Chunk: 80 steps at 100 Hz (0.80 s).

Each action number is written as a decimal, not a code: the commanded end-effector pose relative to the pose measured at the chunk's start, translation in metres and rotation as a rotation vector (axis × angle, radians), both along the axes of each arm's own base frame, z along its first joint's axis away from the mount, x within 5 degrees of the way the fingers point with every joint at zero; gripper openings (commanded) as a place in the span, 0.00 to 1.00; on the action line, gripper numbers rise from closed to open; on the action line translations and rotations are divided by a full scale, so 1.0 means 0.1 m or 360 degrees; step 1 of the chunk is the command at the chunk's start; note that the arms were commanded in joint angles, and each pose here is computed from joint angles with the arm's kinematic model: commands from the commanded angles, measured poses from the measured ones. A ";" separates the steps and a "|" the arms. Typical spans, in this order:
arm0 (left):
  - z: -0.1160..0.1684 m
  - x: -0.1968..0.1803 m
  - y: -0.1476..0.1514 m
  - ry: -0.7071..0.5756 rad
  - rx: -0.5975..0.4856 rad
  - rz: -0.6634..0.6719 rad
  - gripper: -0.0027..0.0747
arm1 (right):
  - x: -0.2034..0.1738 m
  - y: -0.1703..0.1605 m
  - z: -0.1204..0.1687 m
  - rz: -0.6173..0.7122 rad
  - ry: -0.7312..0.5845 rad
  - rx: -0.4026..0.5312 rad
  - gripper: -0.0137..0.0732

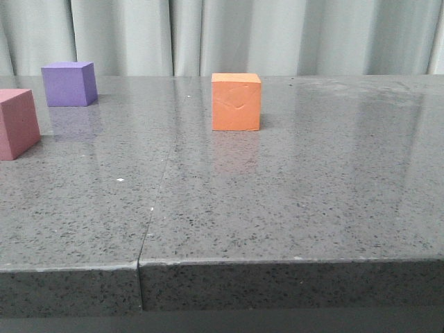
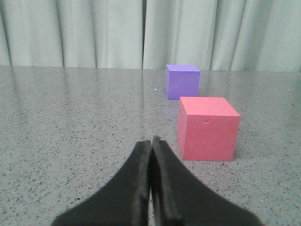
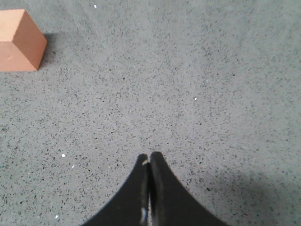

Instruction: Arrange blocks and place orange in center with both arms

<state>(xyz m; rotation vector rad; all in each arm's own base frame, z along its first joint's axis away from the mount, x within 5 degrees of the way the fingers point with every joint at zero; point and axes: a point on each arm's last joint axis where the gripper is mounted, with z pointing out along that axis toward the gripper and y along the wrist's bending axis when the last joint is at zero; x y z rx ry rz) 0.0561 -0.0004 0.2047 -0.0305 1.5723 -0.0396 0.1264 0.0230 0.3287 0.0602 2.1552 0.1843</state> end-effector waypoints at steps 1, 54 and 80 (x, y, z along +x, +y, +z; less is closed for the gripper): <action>-0.04 -0.01 0.00 -0.0113 -0.0014 0.0003 0.01 | -0.10 -0.04 0.10 0.0018 -0.0245 -0.0007 0.08; 0.16 -0.04 0.00 -0.0240 -0.0017 0.0003 0.01 | -0.76 -0.22 -0.26 0.0020 -0.0677 -0.0022 0.08; 0.61 -0.09 0.00 -0.0117 -0.0016 -0.0005 0.01 | -0.80 -0.24 -0.28 0.0010 -0.0663 -0.0024 0.08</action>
